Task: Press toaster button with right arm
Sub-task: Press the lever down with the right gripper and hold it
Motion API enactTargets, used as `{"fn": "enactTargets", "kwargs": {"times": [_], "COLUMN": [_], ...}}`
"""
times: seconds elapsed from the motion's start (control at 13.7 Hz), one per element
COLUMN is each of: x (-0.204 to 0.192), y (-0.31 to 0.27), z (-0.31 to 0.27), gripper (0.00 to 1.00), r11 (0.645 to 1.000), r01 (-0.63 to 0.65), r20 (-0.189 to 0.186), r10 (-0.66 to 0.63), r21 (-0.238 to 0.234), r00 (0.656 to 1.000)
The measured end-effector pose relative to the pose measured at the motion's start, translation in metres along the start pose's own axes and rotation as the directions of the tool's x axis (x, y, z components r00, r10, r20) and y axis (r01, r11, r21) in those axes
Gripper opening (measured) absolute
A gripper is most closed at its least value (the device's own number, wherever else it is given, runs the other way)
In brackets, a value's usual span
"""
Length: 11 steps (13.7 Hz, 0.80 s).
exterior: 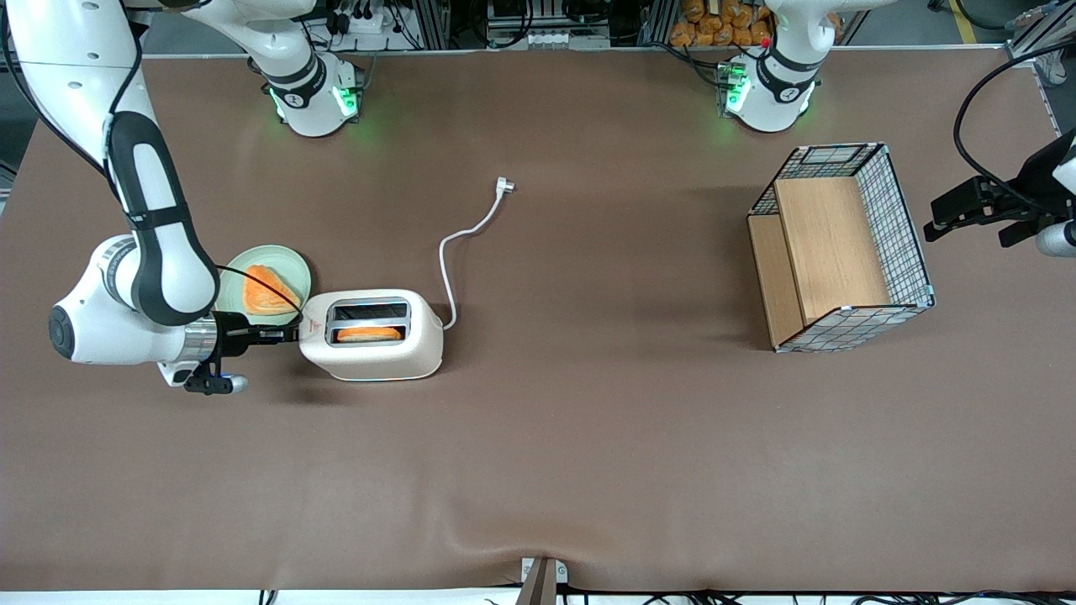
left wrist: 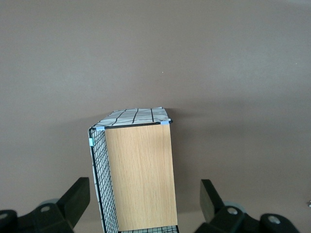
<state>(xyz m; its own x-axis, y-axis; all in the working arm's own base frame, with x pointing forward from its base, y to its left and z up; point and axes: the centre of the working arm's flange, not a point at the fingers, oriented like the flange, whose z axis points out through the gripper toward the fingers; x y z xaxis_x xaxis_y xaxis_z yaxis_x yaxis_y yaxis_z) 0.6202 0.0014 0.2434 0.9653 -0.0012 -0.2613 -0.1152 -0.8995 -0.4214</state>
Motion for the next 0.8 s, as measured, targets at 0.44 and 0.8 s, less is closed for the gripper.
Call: {"fn": "enactTargets", "kwargs": {"times": [0.44, 0.8], "x": [0.000, 0.003], "y": [-0.002, -0.011], "z": [-0.002, -0.012], "gripper": [0.01, 0.01], "r11": [1.000, 1.000], "r01": [0.006, 0.026], "r20": [0.005, 0.008], "r10": [-0.006, -0.026], "r21": [0.003, 0.010], "r00": [1.000, 1.000]}}
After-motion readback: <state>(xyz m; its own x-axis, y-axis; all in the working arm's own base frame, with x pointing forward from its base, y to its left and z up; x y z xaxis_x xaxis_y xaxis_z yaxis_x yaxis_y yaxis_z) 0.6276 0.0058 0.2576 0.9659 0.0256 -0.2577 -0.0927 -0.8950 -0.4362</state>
